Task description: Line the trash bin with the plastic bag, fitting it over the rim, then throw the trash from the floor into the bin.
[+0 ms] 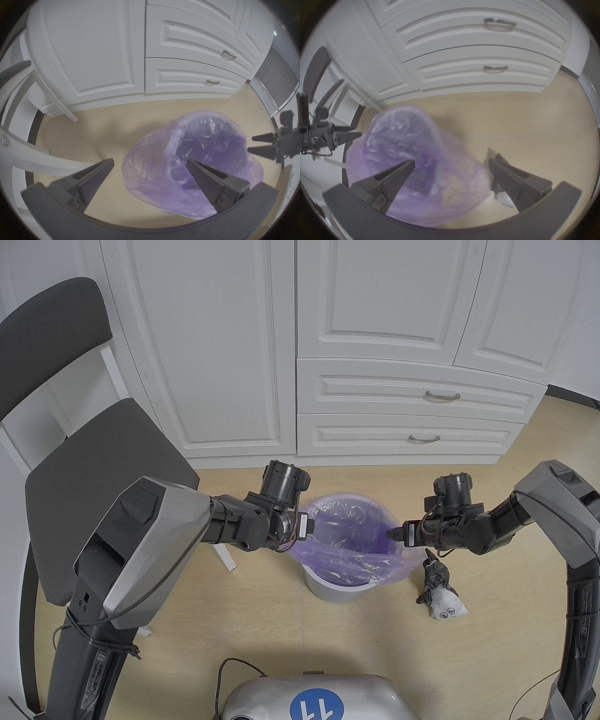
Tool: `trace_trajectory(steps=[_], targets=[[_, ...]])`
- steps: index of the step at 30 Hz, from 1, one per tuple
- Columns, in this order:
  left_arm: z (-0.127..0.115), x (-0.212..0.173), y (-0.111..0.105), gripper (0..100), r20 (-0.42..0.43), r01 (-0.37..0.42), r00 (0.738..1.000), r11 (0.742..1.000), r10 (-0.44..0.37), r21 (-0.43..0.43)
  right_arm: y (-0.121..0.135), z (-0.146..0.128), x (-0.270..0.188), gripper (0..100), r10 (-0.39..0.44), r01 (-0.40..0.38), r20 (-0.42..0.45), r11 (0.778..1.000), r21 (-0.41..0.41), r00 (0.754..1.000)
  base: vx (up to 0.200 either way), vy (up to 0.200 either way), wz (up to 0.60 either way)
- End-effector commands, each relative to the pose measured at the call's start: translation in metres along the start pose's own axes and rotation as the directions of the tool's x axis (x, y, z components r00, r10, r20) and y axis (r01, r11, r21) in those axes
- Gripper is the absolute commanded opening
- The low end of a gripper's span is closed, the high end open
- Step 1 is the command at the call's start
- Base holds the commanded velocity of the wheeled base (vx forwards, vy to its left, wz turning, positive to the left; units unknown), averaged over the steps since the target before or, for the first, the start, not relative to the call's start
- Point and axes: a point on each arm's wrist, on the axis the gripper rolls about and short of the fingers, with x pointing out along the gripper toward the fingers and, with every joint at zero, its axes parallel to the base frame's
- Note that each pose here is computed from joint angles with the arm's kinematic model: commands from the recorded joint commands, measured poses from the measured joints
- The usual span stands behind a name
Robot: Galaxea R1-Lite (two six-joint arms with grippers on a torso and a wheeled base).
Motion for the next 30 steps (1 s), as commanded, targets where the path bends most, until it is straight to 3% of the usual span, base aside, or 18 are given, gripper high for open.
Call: trace_trajectory(steps=[1, 5, 11, 18, 30], targets=[[-0.003, -0.004, -0.009, 100, -0.002, 0.015, 1.000, 1.000, -0.015, 0.011, 0.011, -0.019, 0.003, 100, 0.018, -0.020, -0.062, 0.999, -0.026, 0.998, 0.000, 0.000, 0.00], [-0.007, -0.008, -0.014, 100, -0.016, 0.023, 1.000, 1.000, -0.023, 0.021, 0.015, -0.031, 0.000, 100, 0.024, -0.033, -0.108, 0.996, -0.081, 0.994, 0.000, 0.000, 0.00], [-0.013, -0.007, -0.023, 100, -0.005, 0.026, 1.000, 0.999, -0.025, 0.030, 0.028, -0.055, -0.009, 100, 0.049, -0.088, -0.183, 0.973, -0.213, 0.982, 0.000, 0.000, 0.00], [-0.016, -0.005, -0.033, 100, 0.007, 0.035, 0.999, 0.999, -0.036, 0.031, 0.049, -0.072, -0.020, 100, 0.111, -0.176, -0.246, 0.950, -0.259, 0.963, 0.000, 0.000, 0.00], [-0.026, 0.001, -0.040, 100, -0.008, 0.025, 1.000, 0.999, -0.025, 0.034, 0.059, -0.085, -0.017, 100, 0.122, -0.206, -0.280, 0.934, -0.291, 0.952, 0.000, 0.000, 0.00]])
